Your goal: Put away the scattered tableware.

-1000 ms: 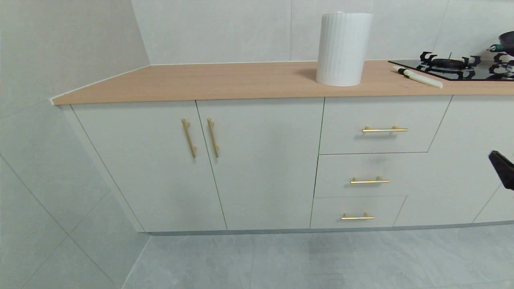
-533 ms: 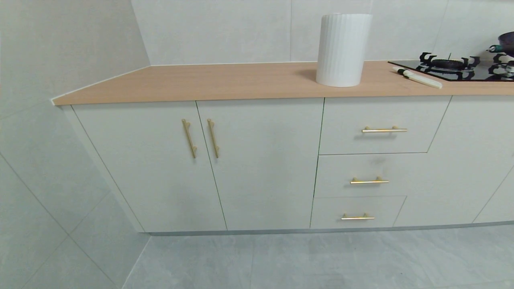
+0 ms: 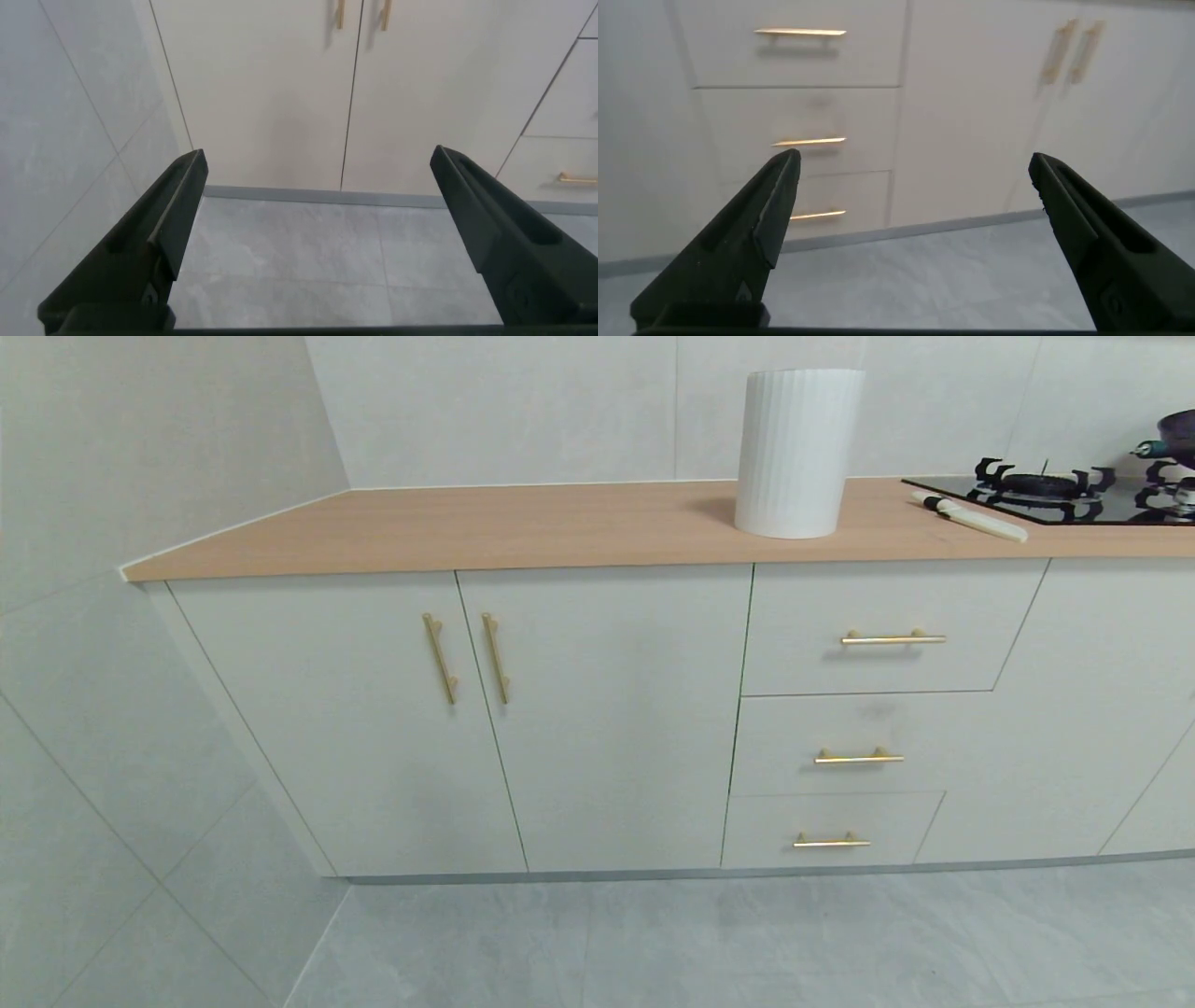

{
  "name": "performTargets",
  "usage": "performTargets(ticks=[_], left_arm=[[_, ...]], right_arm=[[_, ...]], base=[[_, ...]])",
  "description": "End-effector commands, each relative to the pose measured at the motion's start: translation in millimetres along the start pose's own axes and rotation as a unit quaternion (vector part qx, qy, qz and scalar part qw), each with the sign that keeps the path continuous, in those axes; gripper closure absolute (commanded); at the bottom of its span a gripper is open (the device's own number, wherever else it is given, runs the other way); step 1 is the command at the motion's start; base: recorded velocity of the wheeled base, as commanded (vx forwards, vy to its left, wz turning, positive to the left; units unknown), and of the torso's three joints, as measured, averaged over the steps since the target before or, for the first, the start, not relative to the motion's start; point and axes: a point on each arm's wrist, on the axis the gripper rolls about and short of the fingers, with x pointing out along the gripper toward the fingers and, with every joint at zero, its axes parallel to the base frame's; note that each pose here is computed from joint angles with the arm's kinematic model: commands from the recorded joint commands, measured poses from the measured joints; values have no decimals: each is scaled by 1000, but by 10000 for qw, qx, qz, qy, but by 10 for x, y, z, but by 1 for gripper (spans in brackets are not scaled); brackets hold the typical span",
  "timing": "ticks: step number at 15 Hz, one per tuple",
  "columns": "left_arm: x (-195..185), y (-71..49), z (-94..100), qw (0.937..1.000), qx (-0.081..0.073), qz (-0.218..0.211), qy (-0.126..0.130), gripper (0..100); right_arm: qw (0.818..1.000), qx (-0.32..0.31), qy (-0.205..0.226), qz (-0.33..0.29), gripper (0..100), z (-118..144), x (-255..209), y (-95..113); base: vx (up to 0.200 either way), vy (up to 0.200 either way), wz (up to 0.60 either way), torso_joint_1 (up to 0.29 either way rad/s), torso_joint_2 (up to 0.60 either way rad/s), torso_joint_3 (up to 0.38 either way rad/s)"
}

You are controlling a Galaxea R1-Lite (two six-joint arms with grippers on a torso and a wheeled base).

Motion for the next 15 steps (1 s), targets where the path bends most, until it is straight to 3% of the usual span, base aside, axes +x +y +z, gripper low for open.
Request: performTargets(ticks=[1,5,7,13,15], left_arm=[[1,0,0,10000,-7,-2,8,0],[1,0,0,10000,1,5,8,0],[1,0,0,10000,-7,-2,8,0],[1,0,0,10000,1,5,8,0],[1,0,0,10000,1,-2,8,0]], right_arm=[[9994,209,174,228,0,-117,5,22],[9967,495,242,594,0,-115,14,40],[9908,537,470,1150,0,-176,-7,68],[9912,509,437,1143,0,-172,-5,68],[9911,509,436,1150,0,-172,-5,68]], base=[[0,0,0,0,0,0],[0,0,0,0,0,0],[0,0,0,0,0,0],[0,0,0,0,0,0],[200,0,0,7,5,2]])
